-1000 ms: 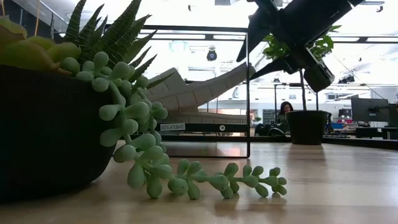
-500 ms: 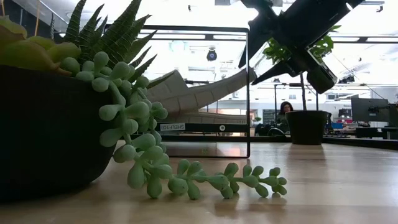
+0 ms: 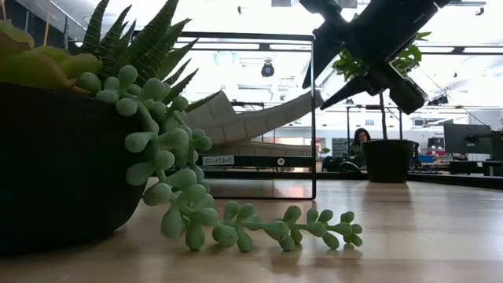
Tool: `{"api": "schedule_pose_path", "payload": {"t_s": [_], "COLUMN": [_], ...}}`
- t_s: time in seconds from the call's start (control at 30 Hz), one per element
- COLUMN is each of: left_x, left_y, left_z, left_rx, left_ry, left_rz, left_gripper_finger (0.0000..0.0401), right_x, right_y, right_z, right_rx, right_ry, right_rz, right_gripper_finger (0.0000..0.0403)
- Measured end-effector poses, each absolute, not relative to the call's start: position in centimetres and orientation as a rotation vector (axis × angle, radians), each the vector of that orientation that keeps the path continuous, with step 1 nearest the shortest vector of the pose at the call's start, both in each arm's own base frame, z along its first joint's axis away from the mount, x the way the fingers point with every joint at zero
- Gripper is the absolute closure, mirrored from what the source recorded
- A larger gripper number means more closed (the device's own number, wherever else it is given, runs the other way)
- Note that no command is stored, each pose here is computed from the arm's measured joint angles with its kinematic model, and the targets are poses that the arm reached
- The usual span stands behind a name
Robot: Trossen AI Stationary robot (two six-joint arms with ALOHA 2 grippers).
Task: Pick and place slides into the shelf
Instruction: Put the gray slipper slide on the shelf, then adjust the right gray slipper slide on the shelf
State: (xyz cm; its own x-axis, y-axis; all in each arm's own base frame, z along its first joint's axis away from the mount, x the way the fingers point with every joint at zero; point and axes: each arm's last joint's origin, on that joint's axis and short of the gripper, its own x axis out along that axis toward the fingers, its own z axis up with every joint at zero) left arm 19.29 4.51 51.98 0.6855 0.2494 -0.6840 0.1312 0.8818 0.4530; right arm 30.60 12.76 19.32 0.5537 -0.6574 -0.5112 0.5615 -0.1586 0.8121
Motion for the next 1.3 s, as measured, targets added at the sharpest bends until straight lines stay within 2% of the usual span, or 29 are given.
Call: {"api": "schedule_pose_path", "payload": {"t_s": [0.57,1.3], "left_x": [19.3,19.3], "left_y": [4.5,4.5], "left_z": [52.0,52.0], "left_rx": [0.501,0.518], "left_ry": [0.821,0.822], "left_rz": [0.069,0.062], "left_gripper_finger": [0.0339,0.0339], "right_x": [30.1,25.6], "right_y": [12.6,10.2], "right_z": [19.3,23.8], "right_rx": [1.345,1.195], "right_ry": [-0.016,0.126], "right_rz": [-1.11,-1.203], "right_gripper_finger": [0.0237,0.0237]}}
